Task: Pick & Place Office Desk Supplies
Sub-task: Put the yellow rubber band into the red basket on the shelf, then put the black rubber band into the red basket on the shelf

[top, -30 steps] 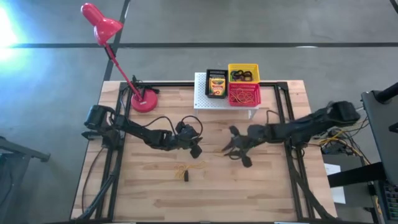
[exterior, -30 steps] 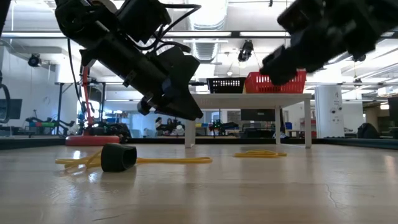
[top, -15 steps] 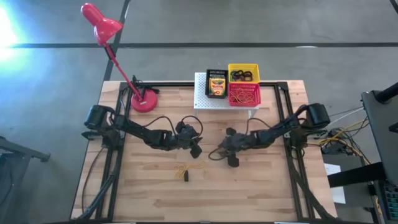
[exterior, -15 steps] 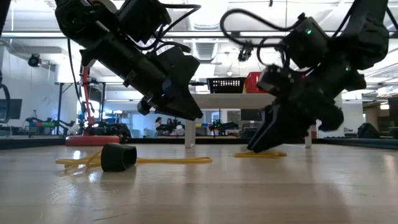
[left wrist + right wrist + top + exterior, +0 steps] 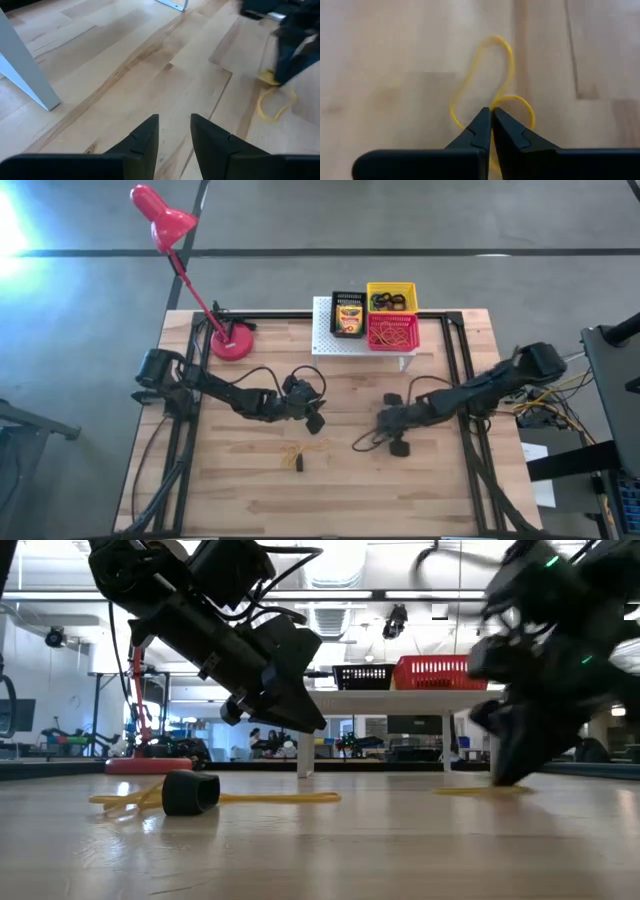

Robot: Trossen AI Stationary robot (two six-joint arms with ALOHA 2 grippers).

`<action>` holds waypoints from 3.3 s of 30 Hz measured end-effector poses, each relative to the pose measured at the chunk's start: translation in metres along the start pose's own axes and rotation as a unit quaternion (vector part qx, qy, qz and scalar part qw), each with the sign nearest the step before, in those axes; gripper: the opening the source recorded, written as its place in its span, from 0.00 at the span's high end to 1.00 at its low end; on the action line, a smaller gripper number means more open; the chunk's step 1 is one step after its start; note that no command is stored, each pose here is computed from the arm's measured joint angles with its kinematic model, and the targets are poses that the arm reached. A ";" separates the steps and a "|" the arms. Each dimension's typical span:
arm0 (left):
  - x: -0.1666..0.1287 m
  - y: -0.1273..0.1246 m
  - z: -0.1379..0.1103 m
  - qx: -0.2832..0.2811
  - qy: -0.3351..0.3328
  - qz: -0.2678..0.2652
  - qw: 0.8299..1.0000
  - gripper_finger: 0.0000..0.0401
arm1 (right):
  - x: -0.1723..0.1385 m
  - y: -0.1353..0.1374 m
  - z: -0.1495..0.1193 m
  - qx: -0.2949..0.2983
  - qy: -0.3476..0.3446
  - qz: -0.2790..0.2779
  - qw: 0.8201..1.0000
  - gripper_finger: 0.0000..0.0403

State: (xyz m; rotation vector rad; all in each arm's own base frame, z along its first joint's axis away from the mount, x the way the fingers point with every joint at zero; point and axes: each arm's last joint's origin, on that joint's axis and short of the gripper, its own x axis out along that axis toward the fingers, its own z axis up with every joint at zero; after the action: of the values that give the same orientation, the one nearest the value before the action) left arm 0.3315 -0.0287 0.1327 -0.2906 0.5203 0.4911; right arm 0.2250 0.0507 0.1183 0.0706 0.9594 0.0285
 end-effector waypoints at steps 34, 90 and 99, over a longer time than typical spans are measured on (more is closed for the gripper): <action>0.001 0.002 0.002 0.003 -0.011 0.012 1.000 0.71 | -0.199 -0.107 0.068 0.079 -0.236 -0.436 0.865 0.98; -0.086 -0.071 -0.055 0.072 0.203 -0.120 0.969 0.97 | -0.011 -0.005 0.044 -0.008 -0.350 0.039 0.936 0.82; -0.072 -0.062 0.001 0.081 0.059 -0.091 0.991 0.96 | -0.012 -0.002 0.048 -0.021 -0.315 0.034 0.948 0.84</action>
State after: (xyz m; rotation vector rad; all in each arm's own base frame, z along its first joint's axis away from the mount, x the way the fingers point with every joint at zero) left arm 0.3096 -0.1074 0.1812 -0.2093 0.6398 0.2525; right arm 0.2576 0.0455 0.1549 0.0676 0.3150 0.0843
